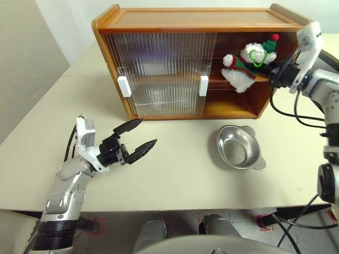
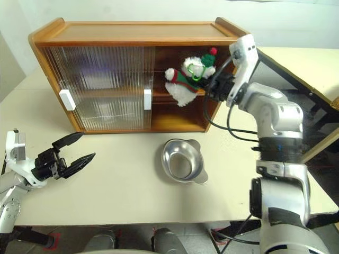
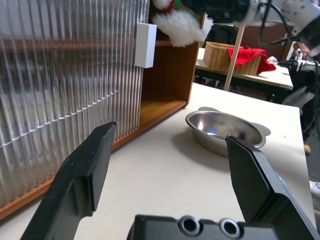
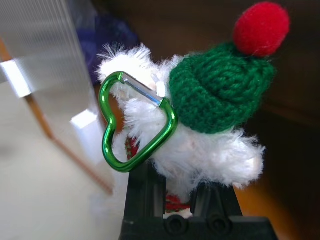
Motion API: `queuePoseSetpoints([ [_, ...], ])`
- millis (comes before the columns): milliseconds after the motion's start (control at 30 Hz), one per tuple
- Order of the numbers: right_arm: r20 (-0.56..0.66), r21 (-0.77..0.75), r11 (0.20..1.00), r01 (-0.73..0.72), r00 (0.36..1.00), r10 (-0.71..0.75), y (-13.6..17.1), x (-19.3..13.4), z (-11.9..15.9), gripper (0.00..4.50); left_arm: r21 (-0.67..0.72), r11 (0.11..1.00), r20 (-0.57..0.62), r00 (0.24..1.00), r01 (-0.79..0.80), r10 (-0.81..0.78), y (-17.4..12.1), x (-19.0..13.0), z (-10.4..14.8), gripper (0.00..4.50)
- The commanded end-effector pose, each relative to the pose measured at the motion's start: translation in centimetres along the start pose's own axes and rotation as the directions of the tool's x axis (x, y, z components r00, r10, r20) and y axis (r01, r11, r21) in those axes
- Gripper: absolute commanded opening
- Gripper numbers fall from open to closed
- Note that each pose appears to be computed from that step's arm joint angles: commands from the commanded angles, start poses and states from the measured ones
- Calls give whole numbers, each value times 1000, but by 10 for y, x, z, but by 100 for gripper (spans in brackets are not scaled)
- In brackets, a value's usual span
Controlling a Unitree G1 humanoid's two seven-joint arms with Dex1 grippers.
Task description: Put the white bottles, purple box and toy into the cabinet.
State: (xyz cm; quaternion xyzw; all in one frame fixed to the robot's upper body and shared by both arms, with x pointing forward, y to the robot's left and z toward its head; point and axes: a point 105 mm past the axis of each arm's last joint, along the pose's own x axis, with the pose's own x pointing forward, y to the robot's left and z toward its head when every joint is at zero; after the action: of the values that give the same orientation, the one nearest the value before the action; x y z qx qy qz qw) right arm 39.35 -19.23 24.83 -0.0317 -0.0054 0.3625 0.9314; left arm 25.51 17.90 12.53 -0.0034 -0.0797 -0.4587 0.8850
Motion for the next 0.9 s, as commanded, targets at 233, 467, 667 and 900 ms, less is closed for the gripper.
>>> queuePoseSetpoints([
  [233,16,-75,988,132,991,-132,-24,16,3,33,16,1000,-26,1000,-9,9,-1,-3,-3,450],
  [467,-17,-100,980,173,984,-175,-32,22,-5,33,16,1000,-21,1000,-15,15,-1,-2,-3,450],
  [667,-30,-122,978,170,984,-175,-31,28,-8,33,19,1000,-21,1000,-19,19,-1,-2,-3,450],
  [900,-16,-143,972,184,982,-188,-35,32,-2,312,14,1000,-23,1000,-19,19,-2,-3,-3,450],
])
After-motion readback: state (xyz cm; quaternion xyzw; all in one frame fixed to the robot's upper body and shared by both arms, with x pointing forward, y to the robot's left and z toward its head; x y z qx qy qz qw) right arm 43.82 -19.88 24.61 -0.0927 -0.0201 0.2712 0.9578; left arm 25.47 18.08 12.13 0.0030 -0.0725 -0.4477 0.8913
